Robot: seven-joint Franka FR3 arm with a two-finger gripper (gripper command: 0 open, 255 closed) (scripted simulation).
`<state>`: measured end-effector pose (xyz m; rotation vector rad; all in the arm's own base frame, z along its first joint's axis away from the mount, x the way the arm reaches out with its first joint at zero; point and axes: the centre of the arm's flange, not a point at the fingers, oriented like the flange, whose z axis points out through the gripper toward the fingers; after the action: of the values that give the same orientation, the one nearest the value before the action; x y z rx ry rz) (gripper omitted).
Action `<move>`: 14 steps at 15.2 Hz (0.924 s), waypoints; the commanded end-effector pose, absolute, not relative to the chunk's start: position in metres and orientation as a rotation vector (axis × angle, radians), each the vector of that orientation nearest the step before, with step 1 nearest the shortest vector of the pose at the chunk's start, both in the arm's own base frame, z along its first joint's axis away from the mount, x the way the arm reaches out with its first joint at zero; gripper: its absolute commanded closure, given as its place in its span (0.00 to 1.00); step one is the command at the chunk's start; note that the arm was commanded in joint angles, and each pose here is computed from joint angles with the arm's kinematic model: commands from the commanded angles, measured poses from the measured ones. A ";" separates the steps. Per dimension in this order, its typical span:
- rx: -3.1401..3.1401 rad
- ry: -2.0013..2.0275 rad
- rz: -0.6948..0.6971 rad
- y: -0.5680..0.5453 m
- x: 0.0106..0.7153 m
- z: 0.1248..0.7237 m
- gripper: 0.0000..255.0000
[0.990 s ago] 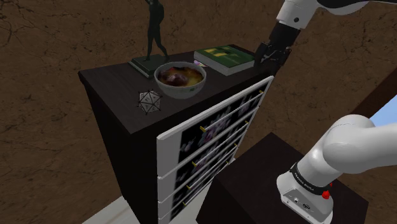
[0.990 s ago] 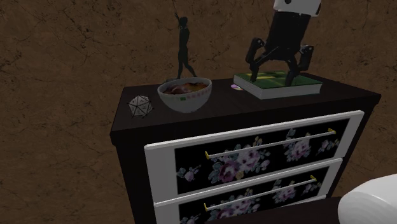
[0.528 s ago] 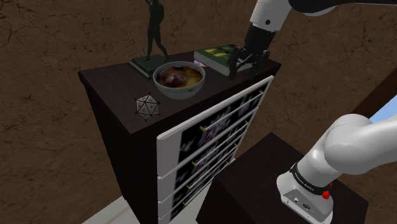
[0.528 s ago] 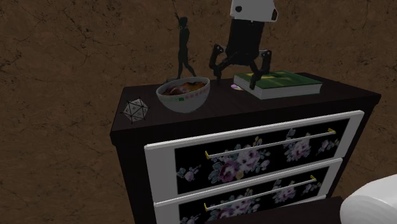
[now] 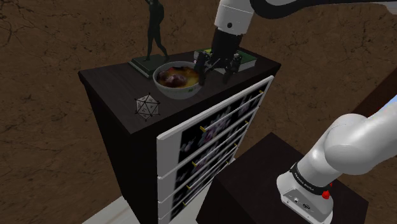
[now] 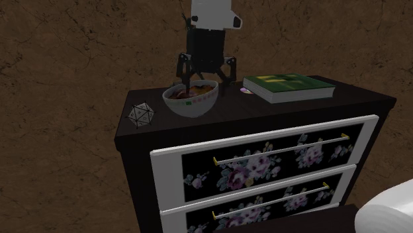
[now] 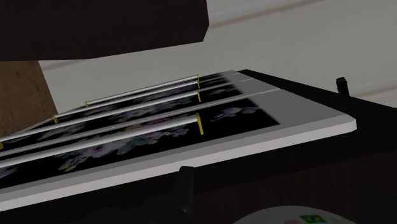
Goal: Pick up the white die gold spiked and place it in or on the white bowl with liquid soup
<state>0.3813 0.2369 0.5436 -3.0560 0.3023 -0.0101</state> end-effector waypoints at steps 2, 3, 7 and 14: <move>-3.065 0.311 -0.003 0.276 0.397 0.535 0.00; -3.068 0.313 0.000 0.288 0.401 0.533 0.00; -3.082 0.321 0.009 0.339 0.420 0.522 0.00; -3.105 0.335 0.025 0.422 0.451 0.502 0.00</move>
<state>0.4472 0.4125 0.5057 -3.1024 0.3304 0.0246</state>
